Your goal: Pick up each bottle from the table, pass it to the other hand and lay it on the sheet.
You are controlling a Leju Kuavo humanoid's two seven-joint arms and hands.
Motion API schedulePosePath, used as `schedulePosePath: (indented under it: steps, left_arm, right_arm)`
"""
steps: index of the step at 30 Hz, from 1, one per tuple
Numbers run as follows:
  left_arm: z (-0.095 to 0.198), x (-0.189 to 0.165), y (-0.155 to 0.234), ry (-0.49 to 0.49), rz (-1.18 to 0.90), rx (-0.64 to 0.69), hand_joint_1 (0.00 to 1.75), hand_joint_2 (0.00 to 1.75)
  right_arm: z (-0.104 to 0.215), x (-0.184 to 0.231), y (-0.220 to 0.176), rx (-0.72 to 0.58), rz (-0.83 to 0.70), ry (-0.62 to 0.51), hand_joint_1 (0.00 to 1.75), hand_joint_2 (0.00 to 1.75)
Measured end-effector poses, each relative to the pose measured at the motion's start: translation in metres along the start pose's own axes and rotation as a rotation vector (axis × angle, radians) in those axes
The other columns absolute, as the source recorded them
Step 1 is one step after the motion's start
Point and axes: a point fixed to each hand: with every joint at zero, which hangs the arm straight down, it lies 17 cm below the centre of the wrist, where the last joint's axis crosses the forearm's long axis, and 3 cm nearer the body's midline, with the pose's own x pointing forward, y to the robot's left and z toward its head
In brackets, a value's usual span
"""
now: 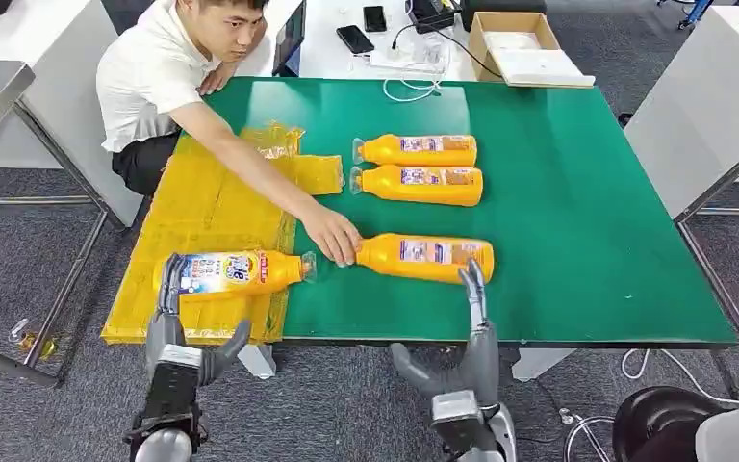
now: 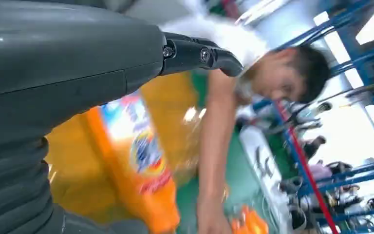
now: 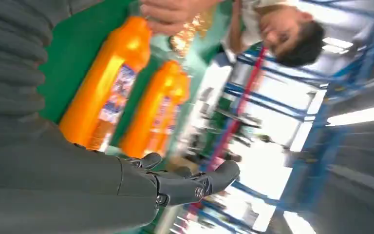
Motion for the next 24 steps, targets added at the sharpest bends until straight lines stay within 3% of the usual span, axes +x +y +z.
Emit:
schedulePosePath:
  steps: [4,5,8,11,13,24]
  left_arm:
    - [0.013,-0.003,0.009,0.010,-0.031,0.040,0.00,1.75]
    - [0.015,-0.003,0.010,0.011,-0.036,0.046,0.00,1.75]
    - [0.018,-0.001,0.014,0.012,-0.042,0.064,0.00,1.75]
    - [0.019,0.001,0.015,0.017,-0.037,0.066,0.00,1.75]
    - [0.019,0.003,0.012,0.013,-0.035,0.057,0.00,1.75]
    - [-0.006,0.000,-0.023,0.008,0.073,-0.037,0.00,1.75]
  right_arm:
    - [-0.002,-0.021,-0.038,-0.091,-0.043,0.092,0.00,0.00]
    - [-0.003,-0.024,-0.046,-0.113,-0.037,0.101,0.00,1.75]
    - [-0.004,-0.026,-0.065,-0.165,0.075,0.092,0.00,1.75]
    - [-0.007,-0.013,-0.073,-0.155,0.419,-0.009,0.00,1.75]
    - [-0.008,-0.012,-0.073,-0.127,0.549,-0.049,0.00,1.75]
    - [-0.036,-0.107,-0.111,0.049,0.769,0.098,0.00,1.75]
